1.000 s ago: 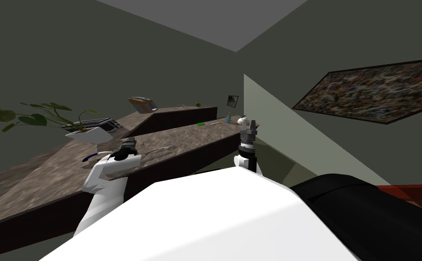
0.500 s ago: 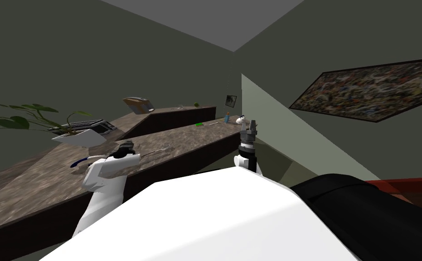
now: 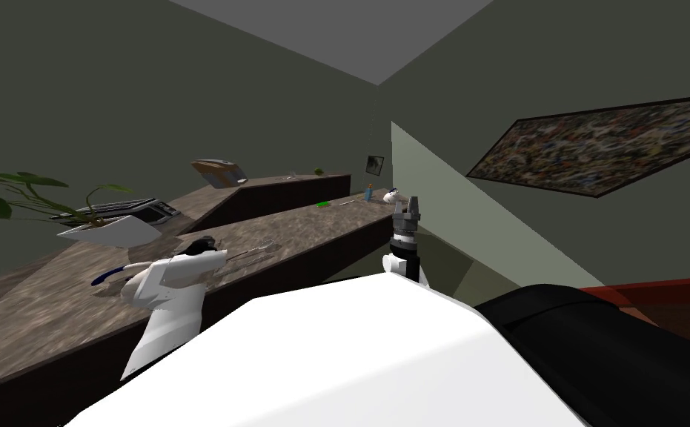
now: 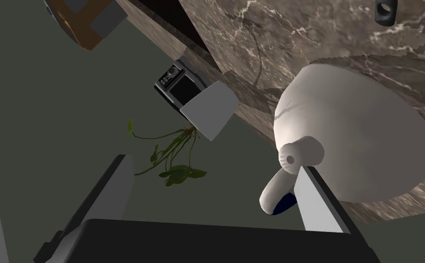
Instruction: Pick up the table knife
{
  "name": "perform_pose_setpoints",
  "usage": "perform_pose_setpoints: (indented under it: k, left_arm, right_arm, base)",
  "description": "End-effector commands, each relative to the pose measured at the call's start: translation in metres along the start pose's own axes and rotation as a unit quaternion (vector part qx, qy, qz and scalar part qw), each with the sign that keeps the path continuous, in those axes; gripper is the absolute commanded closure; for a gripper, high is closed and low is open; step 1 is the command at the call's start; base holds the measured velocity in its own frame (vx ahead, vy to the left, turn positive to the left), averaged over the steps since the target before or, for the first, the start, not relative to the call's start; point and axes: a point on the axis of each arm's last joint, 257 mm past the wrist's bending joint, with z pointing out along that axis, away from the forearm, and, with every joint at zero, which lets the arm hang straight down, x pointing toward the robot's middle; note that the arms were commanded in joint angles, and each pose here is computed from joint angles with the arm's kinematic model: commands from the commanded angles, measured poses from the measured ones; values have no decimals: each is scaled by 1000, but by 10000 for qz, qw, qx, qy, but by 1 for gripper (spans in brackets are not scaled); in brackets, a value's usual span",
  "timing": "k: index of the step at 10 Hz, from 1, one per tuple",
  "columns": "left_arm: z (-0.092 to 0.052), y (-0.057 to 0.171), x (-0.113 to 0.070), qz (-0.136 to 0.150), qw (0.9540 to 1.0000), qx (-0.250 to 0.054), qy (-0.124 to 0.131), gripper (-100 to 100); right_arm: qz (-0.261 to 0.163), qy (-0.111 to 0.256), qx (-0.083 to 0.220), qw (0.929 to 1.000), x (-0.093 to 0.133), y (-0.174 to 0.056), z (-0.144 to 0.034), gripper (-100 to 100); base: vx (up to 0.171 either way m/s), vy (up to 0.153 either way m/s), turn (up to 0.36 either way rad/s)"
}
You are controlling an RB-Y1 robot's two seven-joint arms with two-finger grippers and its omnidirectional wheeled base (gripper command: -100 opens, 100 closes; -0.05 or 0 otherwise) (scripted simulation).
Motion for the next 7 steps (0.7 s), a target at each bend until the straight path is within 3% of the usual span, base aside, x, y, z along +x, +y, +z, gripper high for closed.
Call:
perform_pose_setpoints:
  k: [1,3,7]
  left_arm:
    - [7,13,0,22,9995,-323,11,-100]
    - [6,24,1,22,9985,-540,30,-100]
    - [8,58,7,58,9913,-1305,140,-100]
  right_arm:
    - [0,0,0,10000,0,0,0,0]
    - [0,0,0,10000,0,0,0,0]
    - [0,0,0,10000,0,0,0,0]
  base:
    - [25,-24,-75]
    - [19,-14,-15]
    - [21,-16,-43]
